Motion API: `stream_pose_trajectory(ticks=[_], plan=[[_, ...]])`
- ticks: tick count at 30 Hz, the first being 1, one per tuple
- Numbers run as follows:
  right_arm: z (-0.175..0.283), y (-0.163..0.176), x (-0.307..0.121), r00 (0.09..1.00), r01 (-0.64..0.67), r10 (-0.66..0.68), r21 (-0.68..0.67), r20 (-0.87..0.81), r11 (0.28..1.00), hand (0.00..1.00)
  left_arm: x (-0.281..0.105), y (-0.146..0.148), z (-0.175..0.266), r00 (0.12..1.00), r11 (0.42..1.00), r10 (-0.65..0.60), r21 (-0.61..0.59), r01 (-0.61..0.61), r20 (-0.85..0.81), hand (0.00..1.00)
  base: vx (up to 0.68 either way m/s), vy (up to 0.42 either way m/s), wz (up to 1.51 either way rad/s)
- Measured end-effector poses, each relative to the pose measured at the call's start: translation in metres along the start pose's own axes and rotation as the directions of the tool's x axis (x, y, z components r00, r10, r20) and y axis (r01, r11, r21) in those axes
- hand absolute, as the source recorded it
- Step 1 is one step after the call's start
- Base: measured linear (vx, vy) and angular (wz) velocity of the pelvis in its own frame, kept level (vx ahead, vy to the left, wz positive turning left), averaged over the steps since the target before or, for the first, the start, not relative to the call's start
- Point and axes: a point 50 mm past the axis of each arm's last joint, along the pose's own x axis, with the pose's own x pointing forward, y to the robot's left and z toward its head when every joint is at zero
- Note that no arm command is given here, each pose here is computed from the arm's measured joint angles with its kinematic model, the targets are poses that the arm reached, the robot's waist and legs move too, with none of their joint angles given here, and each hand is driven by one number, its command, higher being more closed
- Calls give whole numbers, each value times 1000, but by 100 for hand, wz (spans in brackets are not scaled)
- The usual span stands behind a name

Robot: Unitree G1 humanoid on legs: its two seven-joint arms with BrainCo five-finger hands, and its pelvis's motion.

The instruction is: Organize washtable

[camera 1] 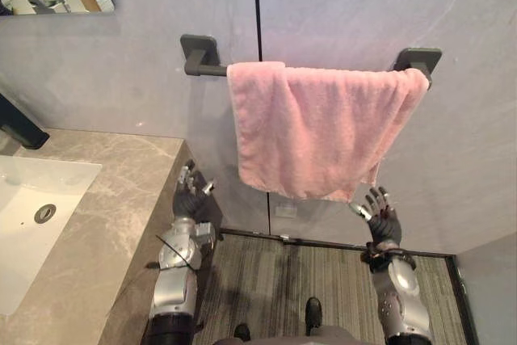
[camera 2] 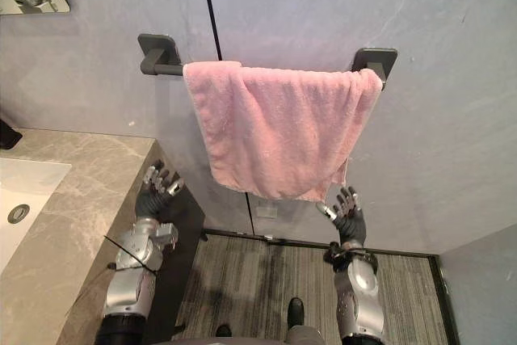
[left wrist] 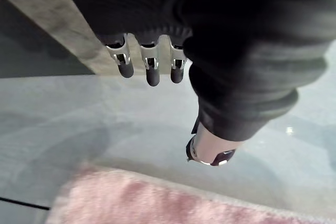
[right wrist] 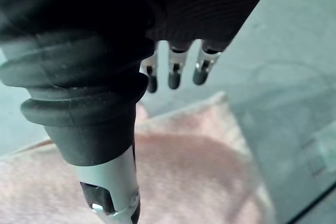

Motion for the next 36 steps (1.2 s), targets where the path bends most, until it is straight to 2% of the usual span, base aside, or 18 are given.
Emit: stream_pose_trajectory(ticks=[6,13,15,17,20,21,23,25,27,29,31,33,36], plan=[[-55,-12,-29,966,-34,19,-55,-259,998,0,-42,-5,-51,964,990,-135,18,143,-228,0,-31,-3,-2],[-93,-30,-72,885,-86,17,-126,-465,988,0,-90,10,-90,884,981,-168,18,195,-437,0,-39,-12,-6],[-98,-28,-85,856,-145,51,-145,-515,979,0,-105,17,-97,856,979,-171,12,202,-487,0,-12,-32,-18],[-89,-19,-94,845,-253,139,-158,-516,954,0,-123,24,-104,812,970,-203,3,244,-547,0,10,-41,-21],[-66,-1,-98,827,-419,303,-161,-473,894,0,-143,24,-100,737,915,-338,-21,403,-585,0,22,-22,-11],[-58,9,-97,797,-498,399,-119,-454,859,0,-148,20,-92,686,870,-445,-96,484,-575,0,0,0,0],[-48,21,-95,754,-580,498,-78,-427,811,0,-149,10,-81,623,800,-568,-182,572,-538,0,0,0,0],[-38,31,-89,725,-632,576,-33,-379,774,0,-143,-1,-69,597,749,-653,-282,600,-466,0,0,0,0],[-18,51,-79,696,-689,669,18,-261,724,0,-128,-23,-47,596,674,-738,-388,629,-317,0,0,0,0],[-1,68,-71,679,-721,719,46,-151,691,0,-111,-42,-29,629,641,-754,-423,640,-190,0,22,22,6],[19,82,-60,690,-723,724,47,-20,690,0,-94,-60,-14,685,635,-724,-460,620,-76,0,18,28,7],[40,97,-45,703,-710,701,47,119,703,0,-74,-83,7,724,620,-688,-482,619,44,0,0,0,0],[60,110,-33,723,-676,651,41,232,736,0,-51,-105,22,747,625,-654,-470,623,122,0,15,1,6]])
